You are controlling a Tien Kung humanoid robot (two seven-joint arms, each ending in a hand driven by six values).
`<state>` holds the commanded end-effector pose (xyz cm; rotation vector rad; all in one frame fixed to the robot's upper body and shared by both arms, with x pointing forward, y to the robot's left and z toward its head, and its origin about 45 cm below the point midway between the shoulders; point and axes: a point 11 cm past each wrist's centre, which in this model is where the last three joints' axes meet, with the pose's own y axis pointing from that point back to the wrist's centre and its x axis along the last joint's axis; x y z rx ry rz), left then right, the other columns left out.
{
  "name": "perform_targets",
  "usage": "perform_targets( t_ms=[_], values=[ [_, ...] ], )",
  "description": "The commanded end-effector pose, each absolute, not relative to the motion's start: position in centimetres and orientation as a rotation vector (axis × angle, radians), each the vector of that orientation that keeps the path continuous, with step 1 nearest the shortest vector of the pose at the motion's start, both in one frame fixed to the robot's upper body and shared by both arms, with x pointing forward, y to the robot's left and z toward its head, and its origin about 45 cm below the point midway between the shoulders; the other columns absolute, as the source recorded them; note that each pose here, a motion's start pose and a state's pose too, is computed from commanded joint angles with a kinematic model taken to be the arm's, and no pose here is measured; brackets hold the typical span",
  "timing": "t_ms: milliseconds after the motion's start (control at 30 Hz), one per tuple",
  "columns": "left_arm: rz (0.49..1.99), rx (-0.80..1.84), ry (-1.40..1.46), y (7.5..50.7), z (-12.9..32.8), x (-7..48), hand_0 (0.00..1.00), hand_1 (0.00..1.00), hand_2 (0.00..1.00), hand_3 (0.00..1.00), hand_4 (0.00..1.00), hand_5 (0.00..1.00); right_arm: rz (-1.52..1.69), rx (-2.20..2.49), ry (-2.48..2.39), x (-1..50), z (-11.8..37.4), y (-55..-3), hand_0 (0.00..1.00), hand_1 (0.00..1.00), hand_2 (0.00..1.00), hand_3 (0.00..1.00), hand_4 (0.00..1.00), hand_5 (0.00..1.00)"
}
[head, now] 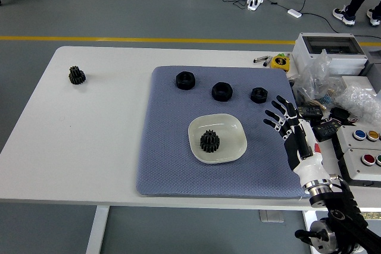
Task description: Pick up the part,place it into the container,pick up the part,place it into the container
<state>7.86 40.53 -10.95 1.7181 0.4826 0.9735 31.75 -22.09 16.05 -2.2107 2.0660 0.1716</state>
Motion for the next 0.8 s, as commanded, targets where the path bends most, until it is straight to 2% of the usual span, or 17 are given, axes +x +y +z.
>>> perform_targets(
  t_ms=[33,67,233,267,800],
  values=[
    [0.974,1.718,0.482,40.52,-10.95,7.87,0.669,0.644,0.643,0.595,0.645,0.589,0.162,-2.212,2.071,31.73,16.03,-22.12,0.804,0.797,0.847,0.865,0.998,0.848],
    [0.974,1.718,0.482,40.51,-10.95,7.87,0.670,0.645,0.642,0.595,0.645,0.589,0.157,-2.213,2.074,31.72,16.01,-22.13,0.898,0.831,0.850,0.862,0.998,0.850],
    [0.976,1.715,0.482,40.42,-10.97,7.93,0.670,0.645,0.642,0.595,0.645,0.589,0.136,-2.208,2.081,31.82,16.11,-22.20,0.898,0.831,0.850,0.862,0.998,0.850],
    [0.977,1.714,0.483,40.41,-10.97,7.91,0.670,0.645,0.642,0.596,0.645,0.589,0.134,-2.207,2.082,31.81,16.10,-22.20,0.959,0.849,0.854,0.860,0.998,0.856],
    [0.990,1.712,0.488,40.56,-10.92,7.94,0.670,0.642,0.642,0.595,0.646,0.590,0.142,-2.204,2.089,31.78,15.86,-22.00,0.991,0.861,0.857,0.862,0.998,0.856]
  ],
)
